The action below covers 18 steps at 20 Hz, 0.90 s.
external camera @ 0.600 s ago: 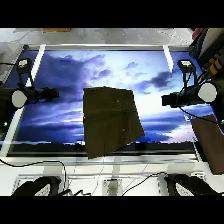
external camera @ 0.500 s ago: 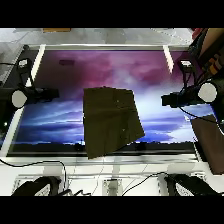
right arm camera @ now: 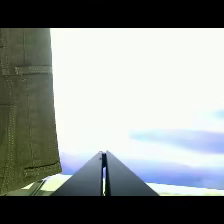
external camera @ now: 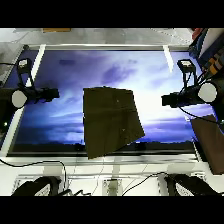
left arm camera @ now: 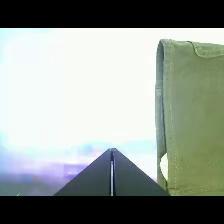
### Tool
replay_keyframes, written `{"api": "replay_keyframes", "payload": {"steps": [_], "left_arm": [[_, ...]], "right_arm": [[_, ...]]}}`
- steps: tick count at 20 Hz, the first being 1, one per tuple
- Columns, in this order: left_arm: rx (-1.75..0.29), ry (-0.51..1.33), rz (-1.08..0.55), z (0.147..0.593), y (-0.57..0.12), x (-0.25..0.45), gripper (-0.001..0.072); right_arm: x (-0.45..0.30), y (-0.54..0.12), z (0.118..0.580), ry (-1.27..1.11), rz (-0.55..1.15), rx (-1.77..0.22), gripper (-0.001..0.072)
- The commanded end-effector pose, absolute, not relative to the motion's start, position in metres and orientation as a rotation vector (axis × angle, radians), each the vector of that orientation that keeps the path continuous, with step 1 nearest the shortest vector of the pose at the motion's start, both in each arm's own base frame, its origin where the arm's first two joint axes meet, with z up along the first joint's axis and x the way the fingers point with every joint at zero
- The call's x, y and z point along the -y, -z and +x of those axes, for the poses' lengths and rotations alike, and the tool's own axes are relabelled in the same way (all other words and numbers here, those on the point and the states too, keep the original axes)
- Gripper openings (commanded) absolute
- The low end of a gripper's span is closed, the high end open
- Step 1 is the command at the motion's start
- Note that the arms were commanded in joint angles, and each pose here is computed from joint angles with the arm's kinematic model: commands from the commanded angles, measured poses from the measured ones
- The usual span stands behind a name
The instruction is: Fold the clothes and pants, and hang the long-sleeved shirts on hangers.
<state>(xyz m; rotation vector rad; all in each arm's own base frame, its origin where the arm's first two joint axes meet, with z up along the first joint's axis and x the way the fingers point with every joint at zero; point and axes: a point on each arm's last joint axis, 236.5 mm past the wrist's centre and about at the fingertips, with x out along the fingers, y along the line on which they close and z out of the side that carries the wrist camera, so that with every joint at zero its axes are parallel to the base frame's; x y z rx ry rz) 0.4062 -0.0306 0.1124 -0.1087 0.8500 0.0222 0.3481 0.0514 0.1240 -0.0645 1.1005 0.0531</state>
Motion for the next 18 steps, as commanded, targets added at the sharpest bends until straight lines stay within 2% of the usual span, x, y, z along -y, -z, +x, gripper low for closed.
{"api": "replay_keyframes", "payload": {"steps": [1, 5, 7, 9, 11, 12, 15, 17, 18], "left_arm": [[-0.848, -0.023, -0.108, 0.406, -0.113, 0.030, 0.0008], [-0.849, -0.021, -0.112, 0.406, -0.113, 0.031, 0.0008], [-0.855, -0.004, -0.144, 0.405, -0.113, 0.038, 0.0008], [-0.875, 0.006, -0.162, 0.402, -0.110, 0.042, 0.0008], [-0.931, -0.006, -0.136, 0.391, -0.101, 0.037, 0.0008], [-0.972, -0.010, -0.090, 0.383, -0.095, 0.032, 0.0008], [-1.112, 0.053, 0.053, 0.354, -0.078, 0.028, 0.0009], [-1.169, 0.063, 0.075, 0.340, -0.071, 0.027, 0.0009], [-1.184, 0.079, 0.055, 0.333, -0.068, 0.032, 0.0011]], "right_arm": [[-0.052, -0.125, 0.349, -0.055, -0.063, -1.096, 0.0046], [-0.053, -0.127, 0.354, -0.061, -0.067, -1.072, 0.0046], [-0.051, -0.127, 0.360, -0.109, -0.171, -1.052, 0.0045], [-0.041, -0.103, 0.350, -0.161, -0.288, -1.133, 0.0044], [-0.031, -0.050, 0.316, -0.295, -0.365, -1.316, 0.0044], [-0.034, -0.026, 0.295, -0.387, -0.346, -1.390, 0.0044], [-0.082, 0.014, 0.259, -0.637, -0.003, -1.421, 0.0044], [-0.077, 0.035, 0.266, -0.505, 0.172, -1.409, 0.0058], [-0.074, 0.045, 0.270, -0.411, 0.259, -1.407, 0.0172]]}}
